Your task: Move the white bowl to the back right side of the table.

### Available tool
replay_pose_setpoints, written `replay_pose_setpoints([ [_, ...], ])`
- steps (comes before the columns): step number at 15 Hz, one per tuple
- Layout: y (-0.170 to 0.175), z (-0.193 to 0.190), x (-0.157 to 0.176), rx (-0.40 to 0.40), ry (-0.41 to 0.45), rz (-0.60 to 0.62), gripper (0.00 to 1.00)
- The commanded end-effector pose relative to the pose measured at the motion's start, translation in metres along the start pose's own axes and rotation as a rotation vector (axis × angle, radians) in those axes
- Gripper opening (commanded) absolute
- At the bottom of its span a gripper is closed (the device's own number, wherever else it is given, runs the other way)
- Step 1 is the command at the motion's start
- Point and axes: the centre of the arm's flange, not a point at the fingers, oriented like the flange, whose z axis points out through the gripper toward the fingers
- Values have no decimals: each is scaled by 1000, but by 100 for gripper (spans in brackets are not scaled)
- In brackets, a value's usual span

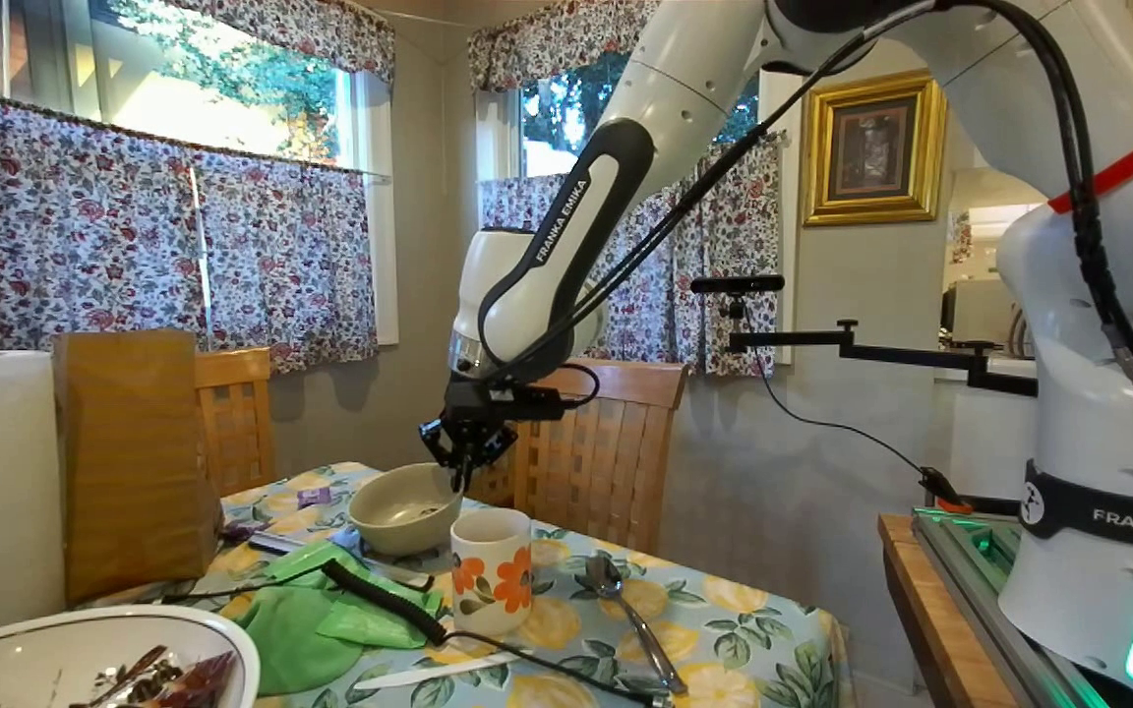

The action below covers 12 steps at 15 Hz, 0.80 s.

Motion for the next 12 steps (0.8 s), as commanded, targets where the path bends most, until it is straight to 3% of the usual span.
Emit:
replay_pose_setpoints([
  [1,-4,0,8,53,8,31,2],
  [12,0,7,-7,54,-22,53,2],
])
